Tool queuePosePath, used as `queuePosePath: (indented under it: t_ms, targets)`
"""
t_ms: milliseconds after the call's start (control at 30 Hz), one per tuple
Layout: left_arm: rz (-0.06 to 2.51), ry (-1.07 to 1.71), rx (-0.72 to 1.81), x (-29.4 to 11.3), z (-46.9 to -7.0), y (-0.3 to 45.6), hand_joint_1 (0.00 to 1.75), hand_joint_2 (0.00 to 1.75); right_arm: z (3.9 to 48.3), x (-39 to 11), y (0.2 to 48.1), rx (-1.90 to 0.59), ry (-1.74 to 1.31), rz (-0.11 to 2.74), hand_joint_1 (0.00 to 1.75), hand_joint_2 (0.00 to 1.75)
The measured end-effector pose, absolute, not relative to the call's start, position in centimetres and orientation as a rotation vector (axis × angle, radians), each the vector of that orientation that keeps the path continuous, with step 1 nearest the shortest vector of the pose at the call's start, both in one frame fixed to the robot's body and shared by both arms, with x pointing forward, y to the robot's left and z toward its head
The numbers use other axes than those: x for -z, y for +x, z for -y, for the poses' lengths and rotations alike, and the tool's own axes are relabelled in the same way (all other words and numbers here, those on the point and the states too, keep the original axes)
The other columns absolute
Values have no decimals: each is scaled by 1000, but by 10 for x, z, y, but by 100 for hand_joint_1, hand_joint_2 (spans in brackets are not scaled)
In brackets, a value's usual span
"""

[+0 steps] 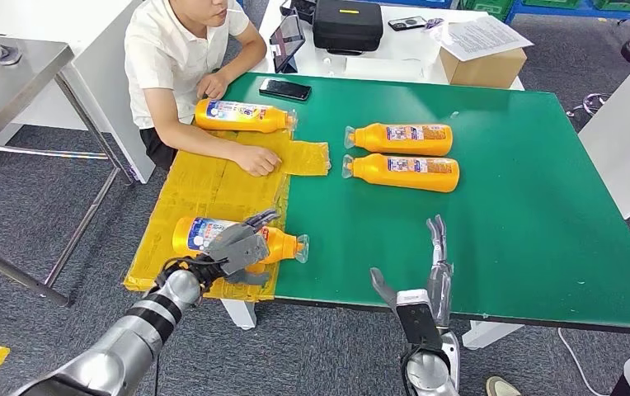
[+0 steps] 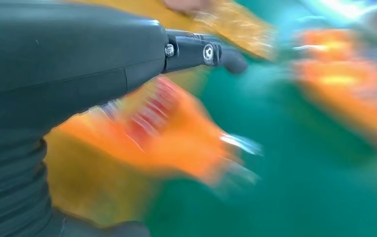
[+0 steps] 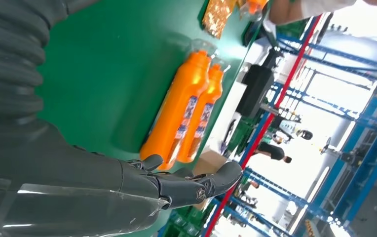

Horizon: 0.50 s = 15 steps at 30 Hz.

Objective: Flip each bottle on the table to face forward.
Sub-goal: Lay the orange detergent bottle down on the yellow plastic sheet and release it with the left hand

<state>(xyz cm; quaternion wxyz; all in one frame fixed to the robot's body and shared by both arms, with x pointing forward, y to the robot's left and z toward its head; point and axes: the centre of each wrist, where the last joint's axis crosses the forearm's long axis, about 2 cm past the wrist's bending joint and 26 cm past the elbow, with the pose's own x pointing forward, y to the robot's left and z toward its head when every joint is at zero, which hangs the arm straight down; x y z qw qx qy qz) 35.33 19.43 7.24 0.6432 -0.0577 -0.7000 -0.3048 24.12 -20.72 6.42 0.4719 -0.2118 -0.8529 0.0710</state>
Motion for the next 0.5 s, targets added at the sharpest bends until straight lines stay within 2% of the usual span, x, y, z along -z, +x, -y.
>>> queuePosePath:
  t_ms: [233,400,500]
  targets:
    - [1932,-511,91,-105,-146,296,0,175,210,-58,229,-160,-557,2062,0,175]
    - [2061,-560,-28,-130,-133,274,0,175,211,-57,226,-178,-580,2063,0,175]
    - [2155,-501,-90,-141,-126,263,0,175,214,-57,226,-308,-663,2090,0,175]
